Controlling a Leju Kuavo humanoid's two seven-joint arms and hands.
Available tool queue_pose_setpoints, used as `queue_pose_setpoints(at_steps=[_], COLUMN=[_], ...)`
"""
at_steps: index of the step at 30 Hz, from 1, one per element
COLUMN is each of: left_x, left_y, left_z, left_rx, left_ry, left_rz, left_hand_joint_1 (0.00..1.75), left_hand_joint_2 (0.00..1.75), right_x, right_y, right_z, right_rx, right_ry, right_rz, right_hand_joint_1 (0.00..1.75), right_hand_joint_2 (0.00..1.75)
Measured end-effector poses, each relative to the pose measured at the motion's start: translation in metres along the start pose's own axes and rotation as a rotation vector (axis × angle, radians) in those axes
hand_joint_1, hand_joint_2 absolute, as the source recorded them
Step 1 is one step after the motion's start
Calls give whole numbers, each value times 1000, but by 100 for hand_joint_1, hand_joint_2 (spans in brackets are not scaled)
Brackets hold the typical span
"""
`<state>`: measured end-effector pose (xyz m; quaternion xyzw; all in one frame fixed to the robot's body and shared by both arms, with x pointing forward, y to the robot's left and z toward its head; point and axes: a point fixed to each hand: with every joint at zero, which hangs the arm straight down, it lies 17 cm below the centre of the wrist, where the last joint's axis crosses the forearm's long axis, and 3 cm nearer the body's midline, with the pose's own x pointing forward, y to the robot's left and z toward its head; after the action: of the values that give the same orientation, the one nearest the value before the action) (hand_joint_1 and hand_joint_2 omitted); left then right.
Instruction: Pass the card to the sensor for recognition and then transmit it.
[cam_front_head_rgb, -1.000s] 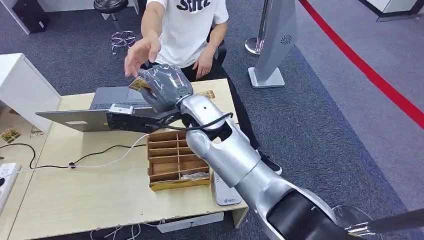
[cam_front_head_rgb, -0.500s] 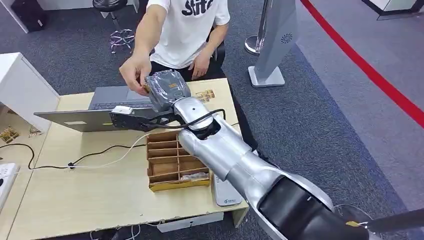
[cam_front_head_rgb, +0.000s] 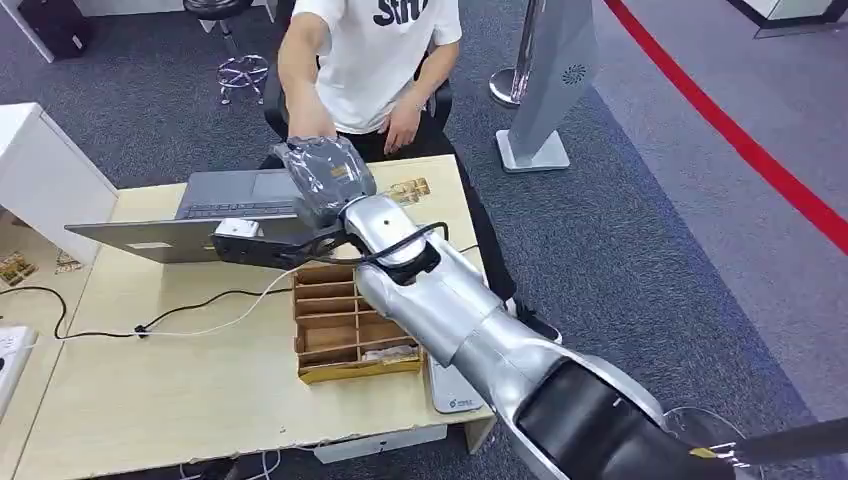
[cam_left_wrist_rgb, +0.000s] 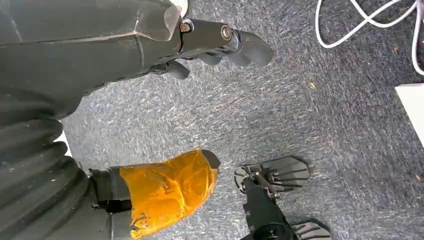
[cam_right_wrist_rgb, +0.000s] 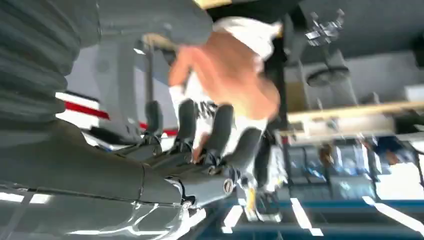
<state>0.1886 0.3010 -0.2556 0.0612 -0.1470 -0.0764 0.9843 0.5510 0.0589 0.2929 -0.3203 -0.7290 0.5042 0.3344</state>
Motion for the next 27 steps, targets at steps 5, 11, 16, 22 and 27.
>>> queue_pose_setpoints(at_steps=[5, 11, 16, 22, 27], left_x=[-18, -51, -57, -76, -80], left_y=[3, 10, 13, 20, 26], left_z=[0, 1, 1, 3, 3], left_rx=[13, 36, 49, 71, 94], left_ry=[-1, 22, 27, 43, 51], left_rz=[60, 114, 147, 215, 237], left_hand_joint_1=[0, 0, 0, 0, 0], left_hand_joint_2=[175, 175, 175, 175, 175], right_x=[63, 78, 78, 63, 53], right_y=[-37, -71, -92, -42, 5], right_z=[27, 99, 131, 198, 224], right_rx=[-123, -316, -411, -360, -253], right_ry=[-201, -282, -316, -299, -252], right_rz=[-99, -226, -292, -330, -304], right_hand_joint_1=[0, 0, 0, 0, 0], right_hand_joint_2=[175, 175, 175, 175, 175])
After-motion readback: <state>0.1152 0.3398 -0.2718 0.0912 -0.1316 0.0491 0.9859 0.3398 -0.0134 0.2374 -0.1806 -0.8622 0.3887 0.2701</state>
